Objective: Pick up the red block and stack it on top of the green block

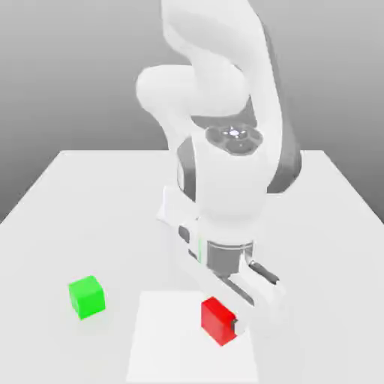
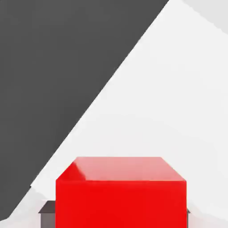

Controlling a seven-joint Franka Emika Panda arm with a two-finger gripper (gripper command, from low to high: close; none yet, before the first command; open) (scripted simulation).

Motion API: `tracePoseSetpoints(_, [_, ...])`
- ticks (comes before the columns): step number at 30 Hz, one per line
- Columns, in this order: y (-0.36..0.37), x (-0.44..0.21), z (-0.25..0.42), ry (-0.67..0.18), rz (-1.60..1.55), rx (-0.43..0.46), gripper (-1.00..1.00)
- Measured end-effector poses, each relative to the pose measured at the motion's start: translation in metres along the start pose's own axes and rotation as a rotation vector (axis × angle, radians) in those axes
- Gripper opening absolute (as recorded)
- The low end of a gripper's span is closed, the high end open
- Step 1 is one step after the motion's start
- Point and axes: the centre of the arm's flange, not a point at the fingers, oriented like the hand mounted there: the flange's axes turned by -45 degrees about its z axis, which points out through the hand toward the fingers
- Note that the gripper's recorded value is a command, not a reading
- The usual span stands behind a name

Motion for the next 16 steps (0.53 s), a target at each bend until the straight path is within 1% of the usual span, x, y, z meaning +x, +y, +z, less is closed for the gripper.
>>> tracePoseSetpoints(4, [0.131,0.092,-0.016,-0.003,0.283,-0.006,-1.00])
tracePoseSetpoints(6, [0.172,0.100,-0.022,-0.008,0.339,0.005,-1.00])
tracePoseSetpoints(12, [0.185,0.101,0.027,-0.010,0.353,0.012,-1.00])
tracePoseSetpoints(13, [0.184,0.100,0.035,-0.010,0.352,0.012,1.00])
tracePoseSetpoints(16, [0.184,0.100,0.035,-0.010,0.352,0.012,1.00])
